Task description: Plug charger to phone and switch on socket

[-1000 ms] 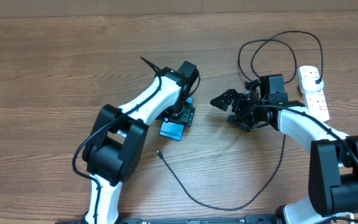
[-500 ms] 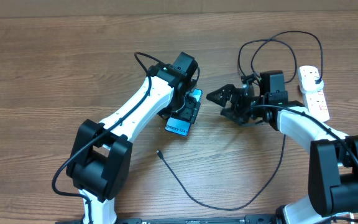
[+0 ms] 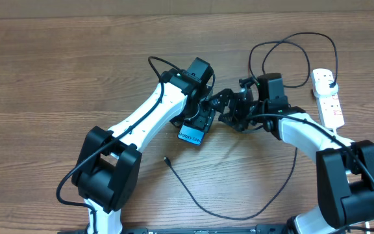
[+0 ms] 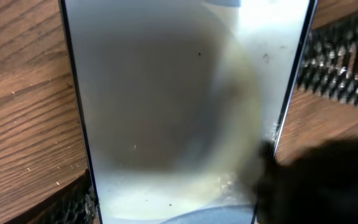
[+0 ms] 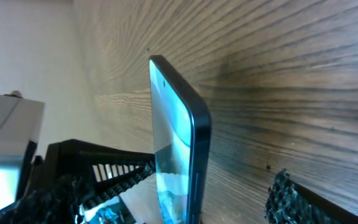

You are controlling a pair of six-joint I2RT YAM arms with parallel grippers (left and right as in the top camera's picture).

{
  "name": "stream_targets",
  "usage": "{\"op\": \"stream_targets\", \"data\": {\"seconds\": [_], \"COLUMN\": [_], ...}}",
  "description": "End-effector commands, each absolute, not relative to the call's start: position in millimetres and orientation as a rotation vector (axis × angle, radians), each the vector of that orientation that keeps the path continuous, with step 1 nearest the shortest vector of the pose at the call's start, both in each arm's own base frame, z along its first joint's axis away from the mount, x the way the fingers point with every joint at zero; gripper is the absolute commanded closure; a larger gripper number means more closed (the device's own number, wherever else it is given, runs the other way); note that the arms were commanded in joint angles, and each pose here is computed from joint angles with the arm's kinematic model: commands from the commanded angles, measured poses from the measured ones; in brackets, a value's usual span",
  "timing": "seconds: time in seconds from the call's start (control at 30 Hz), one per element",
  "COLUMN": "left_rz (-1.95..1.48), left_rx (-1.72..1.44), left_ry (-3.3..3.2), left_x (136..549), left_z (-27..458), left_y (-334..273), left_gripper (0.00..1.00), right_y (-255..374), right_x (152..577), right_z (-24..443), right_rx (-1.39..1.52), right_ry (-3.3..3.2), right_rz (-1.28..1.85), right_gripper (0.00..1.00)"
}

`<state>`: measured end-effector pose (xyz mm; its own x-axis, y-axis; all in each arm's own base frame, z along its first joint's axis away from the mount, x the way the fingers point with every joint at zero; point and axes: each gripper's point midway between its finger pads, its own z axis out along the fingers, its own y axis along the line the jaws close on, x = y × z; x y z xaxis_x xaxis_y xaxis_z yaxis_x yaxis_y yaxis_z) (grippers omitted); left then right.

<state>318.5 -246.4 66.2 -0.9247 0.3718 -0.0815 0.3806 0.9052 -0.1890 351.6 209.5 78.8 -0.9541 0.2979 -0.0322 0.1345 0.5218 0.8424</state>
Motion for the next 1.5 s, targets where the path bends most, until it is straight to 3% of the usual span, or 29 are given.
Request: {"op": "stream_targets", "data": {"seconds": [0.0, 0.27, 0.4, 0.57, 0.73, 0.77, 0.83, 0.9, 0.93, 1.27, 1.47], "left_rz": [-0.409, -0.553, -0.623, -0.656, -0.654, -0.652, -0.641, -0.614, -0.589, -0.533, -1.055], "left_rx": [0.677, 0.744, 0.837, 0.924, 0.926, 0.926, 0.925, 0.92, 0.913, 0.788, 0.894], "left_ry": [2.965, 2.957, 2.925, 2.887, 2.885, 2.885, 2.885, 2.888, 2.891, 2.943, 2.774], "left_x": [313, 303, 298, 296, 296, 296, 297, 299, 300, 318, 315], "left_z": [84, 89, 92, 93, 93, 93, 93, 92, 91, 88, 118], "left_y": [-264, -277, -284, -287, -286, -286, -285, -283, -280, -249, -268], "left_gripper": [0.27, 0.27, 0.27, 0.26, 0.22, 0.21, 0.17, 0.03, 0.0, 0.0, 0.0], "right_y": [219, 226, 227, 227, 227, 227, 227, 225, 224, 207, 202], "right_x": [350, 353, 352, 352, 352, 352, 352, 352, 352, 352, 348], "right_z": [74, 69, 69, 69, 69, 69, 69, 68, 67, 87, 109], "right_rx": [0.359, 0.339, 0.332, 0.332, 0.332, 0.332, 0.332, 0.343, 0.349, 0.178, 0.025], "right_ry": [2.601, 2.594, 2.597, 2.597, 2.597, 2.597, 2.597, 2.604, 2.605, 2.527, 2.424], "right_rz": [1.368, 1.273, 1.272, 1.272, 1.272, 1.272, 1.272, 1.269, 1.268, 1.453, 1.612], "right_gripper": [0.08, 0.2, 0.33, 0.58, 0.93, 0.96, 0.96, 0.96, 0.96, 0.96, 0.96]}}
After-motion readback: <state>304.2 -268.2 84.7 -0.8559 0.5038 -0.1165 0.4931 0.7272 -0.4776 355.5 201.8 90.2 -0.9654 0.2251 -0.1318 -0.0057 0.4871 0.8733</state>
